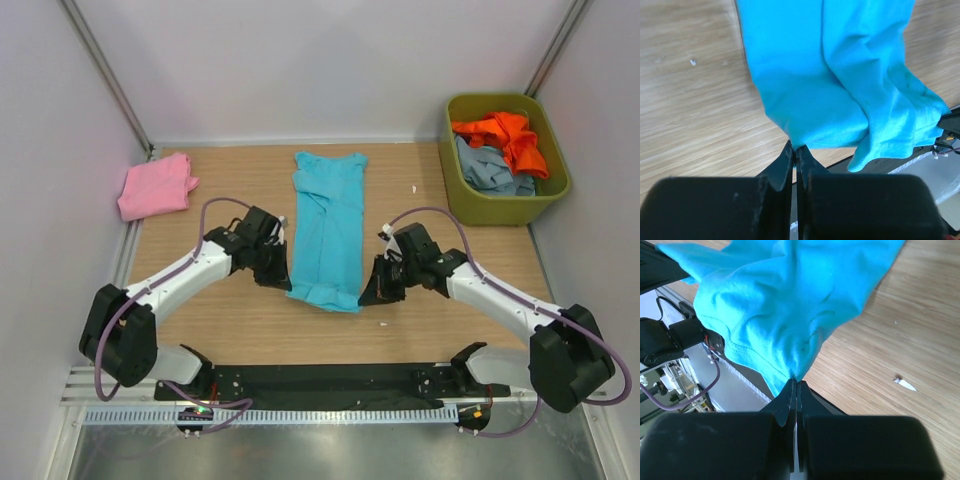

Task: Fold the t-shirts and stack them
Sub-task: Fold the tshirt

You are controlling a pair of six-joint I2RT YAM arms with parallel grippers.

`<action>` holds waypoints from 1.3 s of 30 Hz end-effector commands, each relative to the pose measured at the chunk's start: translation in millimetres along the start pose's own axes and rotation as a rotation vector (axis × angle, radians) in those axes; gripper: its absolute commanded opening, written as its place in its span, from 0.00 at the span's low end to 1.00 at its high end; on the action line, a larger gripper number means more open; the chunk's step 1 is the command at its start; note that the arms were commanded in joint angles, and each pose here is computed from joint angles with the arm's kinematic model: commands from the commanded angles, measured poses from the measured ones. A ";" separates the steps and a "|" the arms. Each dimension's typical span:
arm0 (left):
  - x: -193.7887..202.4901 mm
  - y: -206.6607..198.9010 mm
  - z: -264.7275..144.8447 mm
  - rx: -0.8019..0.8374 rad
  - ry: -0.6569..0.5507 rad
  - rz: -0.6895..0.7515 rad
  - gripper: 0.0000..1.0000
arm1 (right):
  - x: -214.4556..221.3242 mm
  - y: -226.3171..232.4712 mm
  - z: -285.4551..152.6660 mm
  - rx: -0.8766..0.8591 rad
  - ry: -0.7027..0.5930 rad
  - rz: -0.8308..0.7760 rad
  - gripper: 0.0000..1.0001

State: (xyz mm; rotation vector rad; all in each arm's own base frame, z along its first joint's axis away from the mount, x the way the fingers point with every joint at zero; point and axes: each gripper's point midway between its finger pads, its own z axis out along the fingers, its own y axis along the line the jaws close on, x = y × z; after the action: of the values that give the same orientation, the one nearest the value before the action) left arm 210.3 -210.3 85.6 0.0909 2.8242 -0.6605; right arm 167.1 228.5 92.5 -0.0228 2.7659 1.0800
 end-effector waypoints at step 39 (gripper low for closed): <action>-240.0 -6.2 29.6 0.058 -0.224 0.105 0.00 | -248.2 -9.2 -0.8 0.020 -0.371 -0.119 0.01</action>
State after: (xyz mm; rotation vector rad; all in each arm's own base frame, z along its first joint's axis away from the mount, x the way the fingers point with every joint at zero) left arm 427.7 -225.1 117.9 0.1672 2.6047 -0.6319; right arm 384.8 214.1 119.5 0.0549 2.4842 0.9551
